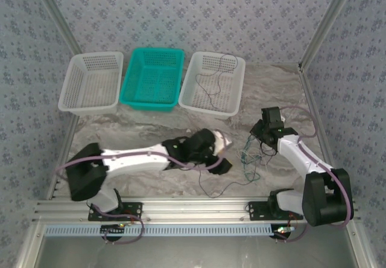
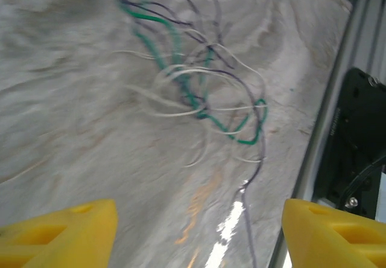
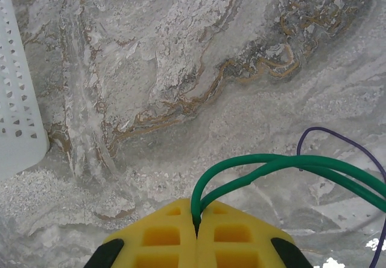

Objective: Untangle the cables

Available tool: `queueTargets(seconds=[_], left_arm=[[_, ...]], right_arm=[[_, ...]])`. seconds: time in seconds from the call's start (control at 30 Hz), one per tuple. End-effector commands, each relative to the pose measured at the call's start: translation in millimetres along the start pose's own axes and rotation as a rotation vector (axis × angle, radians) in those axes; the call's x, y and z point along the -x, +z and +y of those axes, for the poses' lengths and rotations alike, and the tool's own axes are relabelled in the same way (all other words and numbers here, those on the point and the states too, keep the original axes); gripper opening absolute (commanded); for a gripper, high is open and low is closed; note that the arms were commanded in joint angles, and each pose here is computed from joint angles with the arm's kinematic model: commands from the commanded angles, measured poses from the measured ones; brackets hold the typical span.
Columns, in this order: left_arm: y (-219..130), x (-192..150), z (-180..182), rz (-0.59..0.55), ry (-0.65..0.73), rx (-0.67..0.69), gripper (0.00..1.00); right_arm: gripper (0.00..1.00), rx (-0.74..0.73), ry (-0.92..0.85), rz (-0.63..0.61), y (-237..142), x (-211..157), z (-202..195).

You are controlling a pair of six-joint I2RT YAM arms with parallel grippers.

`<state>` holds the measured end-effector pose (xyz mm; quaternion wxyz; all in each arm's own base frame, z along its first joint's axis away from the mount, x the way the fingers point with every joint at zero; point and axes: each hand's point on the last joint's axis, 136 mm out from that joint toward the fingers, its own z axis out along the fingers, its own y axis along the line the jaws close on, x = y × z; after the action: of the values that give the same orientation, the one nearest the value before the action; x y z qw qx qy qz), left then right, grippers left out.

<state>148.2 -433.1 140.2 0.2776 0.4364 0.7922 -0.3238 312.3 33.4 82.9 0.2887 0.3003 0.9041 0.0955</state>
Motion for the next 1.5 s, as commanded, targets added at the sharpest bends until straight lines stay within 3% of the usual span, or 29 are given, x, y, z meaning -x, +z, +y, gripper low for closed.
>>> queueTargets(seconds=[0.0,0.27,0.53,0.6,0.73,0.8,0.93,1.13,1.3,1.47], left_arm=[[28,-16,-26,0.089,0.042,-0.061,0.71],[69,-75,-38,0.319,0.108,0.029,0.70],[78,-112,-34,0.442,0.123,0.041,0.55],[83,-113,-30,0.457,0.132,0.071,0.45],[85,-112,-28,0.457,0.150,0.103,0.00],[77,-101,-28,0.403,0.150,0.114,0.00],[34,-58,-2,0.192,0.054,0.153,0.00],[-60,-14,85,-0.106,-0.208,0.271,0.00],[-158,-9,161,-0.336,-0.437,0.463,0.00],[-264,-43,221,-0.526,-0.692,0.741,0.00]], right_arm=[[0.00,-0.019,0.017,-0.015,-4,7,1],[0.00,-0.016,0.013,-0.004,-3,5,0],[0.00,-0.012,0.021,-0.008,-2,6,-2],[0.00,-0.006,0.032,-0.005,-1,6,-2],[0.00,-0.002,0.046,0.006,-1,5,-4],[0.00,0.007,0.078,0.015,1,6,-9],[0.00,0.012,0.169,0.022,1,8,-23],[0.00,0.021,0.248,-0.039,-6,19,-45],[0.00,0.005,0.300,-0.099,-18,28,-64],[0.00,0.030,0.413,-0.171,-29,44,-77]])
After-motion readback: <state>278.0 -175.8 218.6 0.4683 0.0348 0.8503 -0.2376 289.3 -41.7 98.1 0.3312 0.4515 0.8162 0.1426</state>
